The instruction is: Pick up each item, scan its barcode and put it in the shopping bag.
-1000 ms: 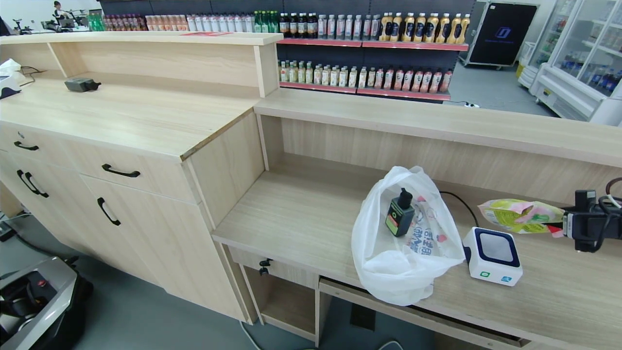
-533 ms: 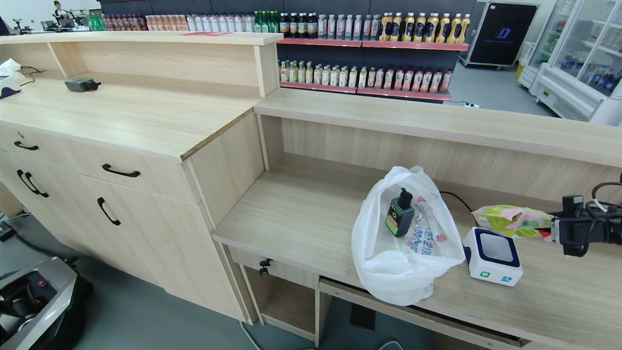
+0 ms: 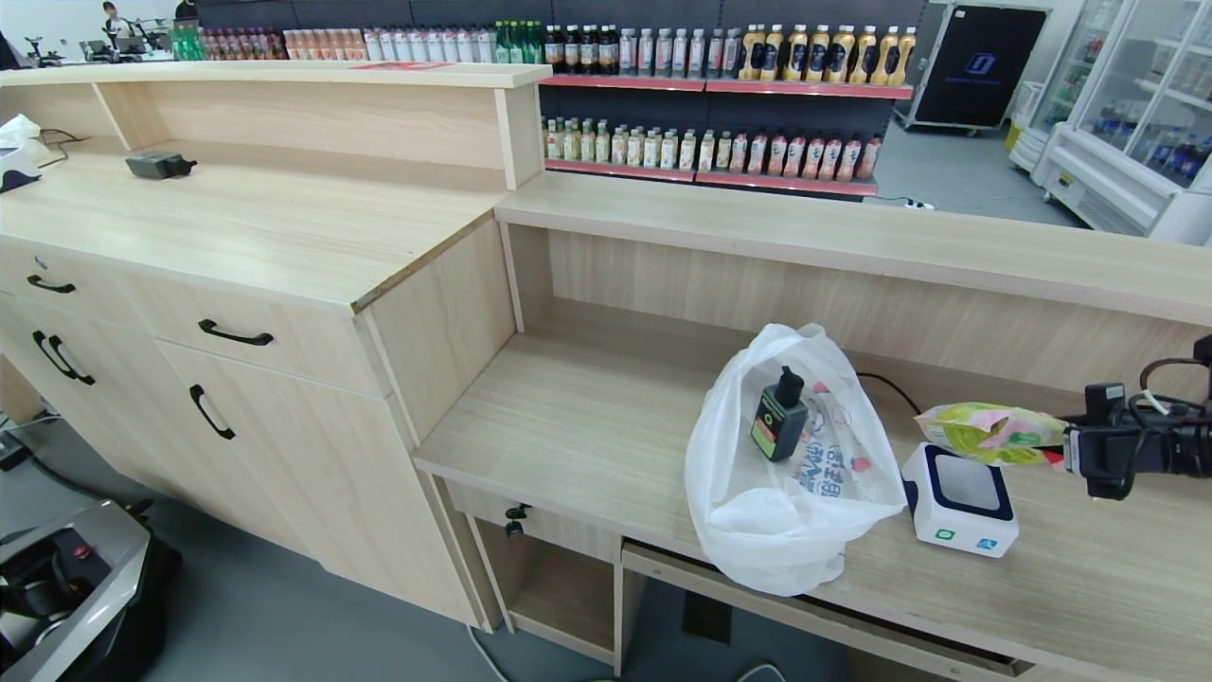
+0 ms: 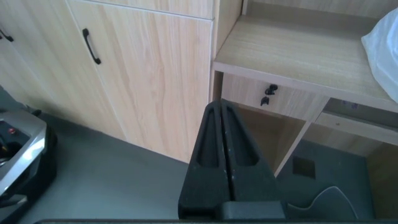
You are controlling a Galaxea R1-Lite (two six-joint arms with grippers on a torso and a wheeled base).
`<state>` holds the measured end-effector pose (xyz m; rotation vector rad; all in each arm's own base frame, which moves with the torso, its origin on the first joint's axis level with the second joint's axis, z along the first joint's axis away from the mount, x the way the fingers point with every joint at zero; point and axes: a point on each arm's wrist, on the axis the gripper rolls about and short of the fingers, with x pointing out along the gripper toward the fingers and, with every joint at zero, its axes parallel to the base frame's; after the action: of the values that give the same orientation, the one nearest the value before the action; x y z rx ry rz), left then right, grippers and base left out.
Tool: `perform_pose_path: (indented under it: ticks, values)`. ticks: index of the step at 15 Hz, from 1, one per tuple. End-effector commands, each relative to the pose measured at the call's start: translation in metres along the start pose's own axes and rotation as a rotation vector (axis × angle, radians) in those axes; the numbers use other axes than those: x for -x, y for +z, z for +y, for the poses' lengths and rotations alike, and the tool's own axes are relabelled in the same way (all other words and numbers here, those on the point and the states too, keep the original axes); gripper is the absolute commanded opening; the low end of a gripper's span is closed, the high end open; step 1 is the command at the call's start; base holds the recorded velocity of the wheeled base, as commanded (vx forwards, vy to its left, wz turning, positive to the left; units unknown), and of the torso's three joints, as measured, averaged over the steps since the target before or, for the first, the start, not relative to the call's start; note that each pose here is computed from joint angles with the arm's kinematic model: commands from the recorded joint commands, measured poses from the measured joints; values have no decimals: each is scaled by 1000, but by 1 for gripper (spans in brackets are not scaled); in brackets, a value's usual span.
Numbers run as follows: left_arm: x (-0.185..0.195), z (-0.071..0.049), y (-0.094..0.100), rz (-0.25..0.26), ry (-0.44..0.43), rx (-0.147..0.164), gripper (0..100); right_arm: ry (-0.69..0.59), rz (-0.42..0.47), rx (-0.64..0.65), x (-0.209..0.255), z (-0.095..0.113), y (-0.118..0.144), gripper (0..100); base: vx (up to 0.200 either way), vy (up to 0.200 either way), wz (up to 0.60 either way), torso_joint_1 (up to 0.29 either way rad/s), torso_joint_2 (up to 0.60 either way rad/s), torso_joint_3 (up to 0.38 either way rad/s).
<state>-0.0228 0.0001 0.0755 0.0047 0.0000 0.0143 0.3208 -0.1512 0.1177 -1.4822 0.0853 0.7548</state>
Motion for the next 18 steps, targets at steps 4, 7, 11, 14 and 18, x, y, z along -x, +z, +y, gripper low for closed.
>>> perform_pose_path:
  ticks: [4,7,11,14,18]
  values:
    - [0,0,0,0,1,0,0,11,18,12,0,1,-1,0,0,0,0,0,0,0]
    - [0,0,0,0,1,0,0,2,28,33,4,-2,-2,0,0,0,0,0,0,0]
    - [0,0,0,0,1,0,0,4,54,101,9,-2,-4,0,0,0,0,0,0,0]
    - [0,0,0,0,1,0,0,4,59,123,10,-3,-2,0,0,0,0,0,0,0]
    - [0,0,0,0,1,0,0,4,91,165,19,-4,-4,0,0,0,0,0,0,0]
